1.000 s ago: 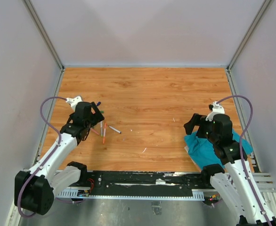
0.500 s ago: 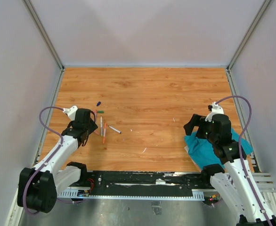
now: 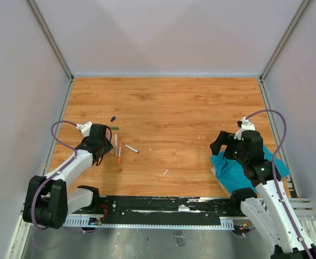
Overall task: Insert the pens into the pen caps
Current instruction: Pick up the pen from the center of the board.
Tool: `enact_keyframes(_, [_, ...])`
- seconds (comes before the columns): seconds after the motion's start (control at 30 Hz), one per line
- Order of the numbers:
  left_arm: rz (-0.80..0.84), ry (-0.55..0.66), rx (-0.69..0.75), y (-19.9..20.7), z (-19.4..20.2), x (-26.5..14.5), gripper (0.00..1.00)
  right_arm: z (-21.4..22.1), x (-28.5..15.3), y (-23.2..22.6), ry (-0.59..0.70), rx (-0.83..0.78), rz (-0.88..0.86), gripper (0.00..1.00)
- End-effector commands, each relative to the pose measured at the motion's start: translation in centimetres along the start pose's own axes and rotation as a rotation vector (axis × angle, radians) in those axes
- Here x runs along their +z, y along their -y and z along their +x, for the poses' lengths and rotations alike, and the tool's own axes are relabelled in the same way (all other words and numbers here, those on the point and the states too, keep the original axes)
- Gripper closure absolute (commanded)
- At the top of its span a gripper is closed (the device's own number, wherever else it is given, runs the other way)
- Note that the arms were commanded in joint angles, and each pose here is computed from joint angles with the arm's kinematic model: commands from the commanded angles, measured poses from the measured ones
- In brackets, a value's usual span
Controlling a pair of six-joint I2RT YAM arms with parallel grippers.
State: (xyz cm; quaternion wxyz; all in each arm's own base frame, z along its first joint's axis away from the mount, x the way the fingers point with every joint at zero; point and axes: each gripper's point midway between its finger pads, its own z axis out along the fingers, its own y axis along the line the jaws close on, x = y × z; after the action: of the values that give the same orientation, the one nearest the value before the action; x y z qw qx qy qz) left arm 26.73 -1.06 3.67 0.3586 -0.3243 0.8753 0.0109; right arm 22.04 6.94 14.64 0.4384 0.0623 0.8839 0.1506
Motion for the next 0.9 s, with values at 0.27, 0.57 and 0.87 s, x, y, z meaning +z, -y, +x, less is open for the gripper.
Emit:
enact_keyframes(0.27, [-0.015, -0.015, 0.008, 0.2, 0.0, 1.1, 0.54, 0.4, 0.3, 0.7, -0.015, 0.036, 0.034, 0.04])
enact_keyframes(0.57, [-0.046, 0.013, 0.015, -0.6, -0.6, 0.8, 0.63, 0.1, 0.2, 0.7, -0.015, 0.028, 0.032, 0.03])
enact_keyframes(0.87, [-0.051, -0.024, 0.002, -1.1, -0.2, 1.4, 0.64, 0.2, 0.3, 0.6, -0.020, 0.024, 0.028, 0.03])
